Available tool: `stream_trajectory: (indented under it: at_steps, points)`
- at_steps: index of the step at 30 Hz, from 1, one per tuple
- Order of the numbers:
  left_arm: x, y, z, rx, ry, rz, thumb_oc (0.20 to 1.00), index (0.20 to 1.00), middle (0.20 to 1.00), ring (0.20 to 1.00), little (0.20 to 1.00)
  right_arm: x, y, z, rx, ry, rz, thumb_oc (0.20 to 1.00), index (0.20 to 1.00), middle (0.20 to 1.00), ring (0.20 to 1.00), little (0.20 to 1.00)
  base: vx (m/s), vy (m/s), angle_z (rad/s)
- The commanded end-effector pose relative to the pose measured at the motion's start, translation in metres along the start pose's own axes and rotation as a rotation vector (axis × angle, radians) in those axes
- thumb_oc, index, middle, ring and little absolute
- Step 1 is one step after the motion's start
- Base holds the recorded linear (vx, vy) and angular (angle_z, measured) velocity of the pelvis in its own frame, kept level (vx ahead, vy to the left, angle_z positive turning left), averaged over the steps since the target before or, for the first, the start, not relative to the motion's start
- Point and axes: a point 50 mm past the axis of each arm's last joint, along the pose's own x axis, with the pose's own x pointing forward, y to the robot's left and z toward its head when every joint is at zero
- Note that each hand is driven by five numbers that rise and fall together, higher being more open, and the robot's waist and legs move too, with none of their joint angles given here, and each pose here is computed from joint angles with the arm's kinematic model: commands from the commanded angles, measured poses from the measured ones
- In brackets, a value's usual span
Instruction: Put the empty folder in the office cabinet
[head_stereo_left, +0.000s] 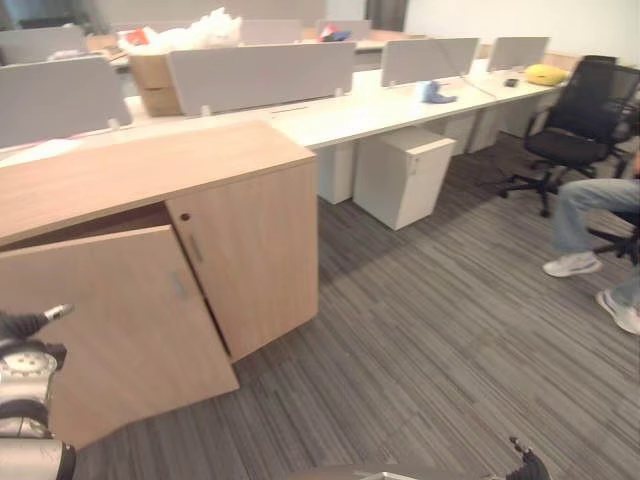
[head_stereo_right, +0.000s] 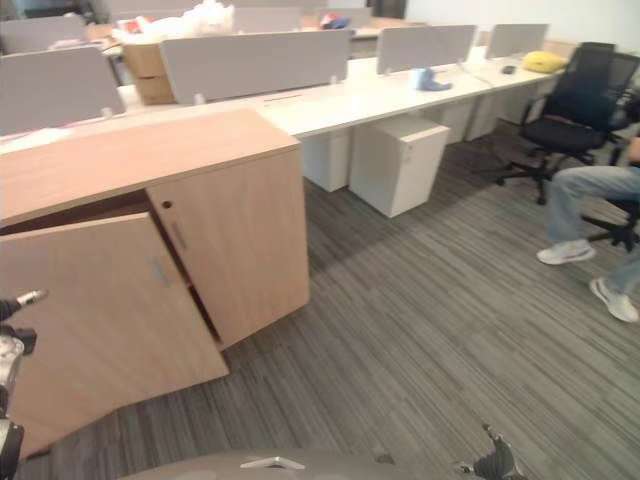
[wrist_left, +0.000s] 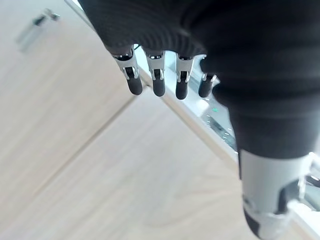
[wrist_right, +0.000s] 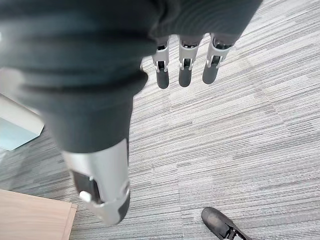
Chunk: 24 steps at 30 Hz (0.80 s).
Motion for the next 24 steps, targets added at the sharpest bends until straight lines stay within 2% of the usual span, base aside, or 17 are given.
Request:
stream_trajectory:
  at_steps: [1,2,3,7,9,11,15,16,18,24]
  points:
    - [0.000,-0.022,0.015,-0.020,-0.063,-0.054,1.000,1.000,1.000,1.000,1.000,0.013,0.004,0.030,0.048,-0.077,-0.019,1.000,1.000,1.000,1.000,1.000,-0.07,-0.031,0.39]
    - [-0.013,-0.050,-0.007,-0.027,-0.007,-0.137,1.000,1.000,1.000,1.000,1.000,0.017,0.011,0.036,0.058,-0.078,0.000,1.000,1.000,1.000,1.000,1.000,-0.07,-0.031,0.39]
    - [-0.013,-0.050,-0.007,-0.027,-0.007,-0.137,1.000,1.000,1.000,1.000,1.000,0.017,0.011,0.036,0.058,-0.078,0.000,1.000,1.000,1.000,1.000,1.000,-0.06,-0.036,0.24]
    - [-0.046,-0.093,-0.059,-0.081,0.159,-0.272,1.000,1.000,1.000,1.000,1.000,0.023,0.016,0.042,0.044,-0.059,0.026,1.000,1.000,1.000,1.000,1.000,-0.03,-0.082,0.22]
    - [-0.078,-0.113,-0.102,-0.075,0.306,-0.372,1.000,1.000,1.000,1.000,1.000,0.025,0.017,0.047,0.015,-0.059,0.042,1.000,1.000,1.000,1.000,1.000,0.00,-0.247,0.10]
    - [-0.078,-0.113,-0.102,-0.075,0.307,-0.373,1.000,1.000,1.000,1.000,1.000,0.025,0.017,0.047,0.014,-0.058,0.041,1.000,1.000,1.000,1.000,1.000,0.00,-0.122,0.10]
    - [-0.130,-0.140,-0.151,-0.051,0.523,-0.527,1.000,1.000,1.000,1.000,1.000,0.029,0.013,0.061,-0.049,-0.100,0.063,1.000,1.000,1.000,1.000,1.000,-0.04,-0.249,0.27]
    - [-0.130,-0.140,-0.151,-0.051,0.523,-0.527,1.000,1.000,1.000,1.000,1.000,0.029,0.013,0.061,-0.049,-0.100,0.063,1.000,1.000,1.000,1.000,1.000,-0.09,-0.197,0.27]
    - [-0.163,-0.155,-0.173,0.020,0.639,-0.668,1.000,1.000,1.000,1.000,1.000,0.032,0.013,0.068,-0.116,-0.097,0.099,1.000,1.000,1.000,1.000,1.000,-0.11,-0.267,0.48]
    - [-0.184,-0.167,-0.181,0.022,0.698,-0.739,1.000,1.000,1.000,1.000,1.000,0.036,0.020,0.069,-0.154,-0.051,0.151,1.000,1.000,1.000,1.000,1.000,-0.04,-0.174,0.14]
